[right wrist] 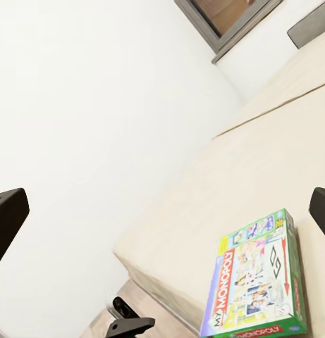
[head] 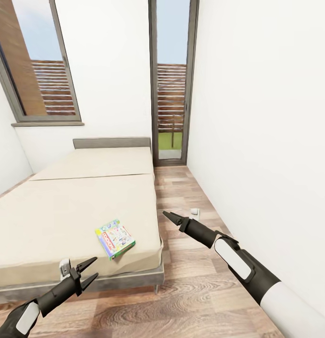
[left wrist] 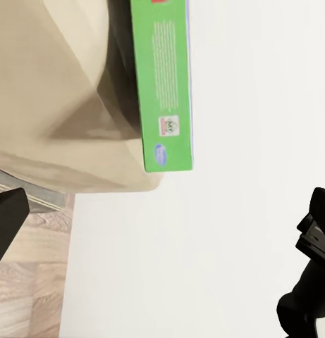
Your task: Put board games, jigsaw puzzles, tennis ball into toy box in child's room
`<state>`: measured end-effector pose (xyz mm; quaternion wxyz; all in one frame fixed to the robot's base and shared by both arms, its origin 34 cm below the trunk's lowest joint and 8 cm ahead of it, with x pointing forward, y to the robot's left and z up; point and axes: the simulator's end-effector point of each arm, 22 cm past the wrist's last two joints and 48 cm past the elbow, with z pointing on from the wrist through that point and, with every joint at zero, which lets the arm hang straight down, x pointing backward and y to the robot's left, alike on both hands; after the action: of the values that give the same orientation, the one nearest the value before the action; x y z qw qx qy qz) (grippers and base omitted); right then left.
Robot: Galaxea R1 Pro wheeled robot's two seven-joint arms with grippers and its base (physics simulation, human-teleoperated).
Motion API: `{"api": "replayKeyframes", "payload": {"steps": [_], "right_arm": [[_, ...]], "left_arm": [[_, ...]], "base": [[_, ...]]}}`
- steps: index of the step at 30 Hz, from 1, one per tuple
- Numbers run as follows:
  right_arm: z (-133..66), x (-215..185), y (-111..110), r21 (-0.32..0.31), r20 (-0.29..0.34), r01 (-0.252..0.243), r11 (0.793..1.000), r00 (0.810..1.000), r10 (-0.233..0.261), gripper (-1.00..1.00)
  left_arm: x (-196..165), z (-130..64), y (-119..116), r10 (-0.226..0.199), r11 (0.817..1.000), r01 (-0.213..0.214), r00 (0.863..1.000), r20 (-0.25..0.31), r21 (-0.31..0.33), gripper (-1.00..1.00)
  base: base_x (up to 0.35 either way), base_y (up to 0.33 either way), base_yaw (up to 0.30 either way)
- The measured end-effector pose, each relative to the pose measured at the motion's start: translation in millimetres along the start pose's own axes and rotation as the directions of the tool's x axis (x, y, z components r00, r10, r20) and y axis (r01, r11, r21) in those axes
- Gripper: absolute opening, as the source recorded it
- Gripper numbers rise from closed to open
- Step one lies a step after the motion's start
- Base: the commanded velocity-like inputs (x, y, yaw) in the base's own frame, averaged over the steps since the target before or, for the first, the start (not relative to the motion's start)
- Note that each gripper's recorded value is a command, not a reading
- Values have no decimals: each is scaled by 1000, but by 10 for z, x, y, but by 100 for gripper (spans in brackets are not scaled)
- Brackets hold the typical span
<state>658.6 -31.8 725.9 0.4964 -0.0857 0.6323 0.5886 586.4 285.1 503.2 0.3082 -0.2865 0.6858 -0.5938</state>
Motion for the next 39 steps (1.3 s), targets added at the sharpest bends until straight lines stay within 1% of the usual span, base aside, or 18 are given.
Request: {"api": "replayKeyframes", "payload": {"steps": [7,17,39], "right_arm": [[0,1,-2,1,0,0,1000,1000,0,100],[0,0,-1,0,0,0,1000,1000,0,100],[1,1,-5,2,-1,1,1000,1000,-1,100]], "left_arm": [[-10,-3,-3,0,1000,0,1000,3,1,100],[-17,-7,-5,-2,1000,2,1000,7,3,100],[-17,-7,-1,-2,1000,2,1000,7,1,100]], "base": [[14,0,0],[98,0,0],[4,0,0]]}}
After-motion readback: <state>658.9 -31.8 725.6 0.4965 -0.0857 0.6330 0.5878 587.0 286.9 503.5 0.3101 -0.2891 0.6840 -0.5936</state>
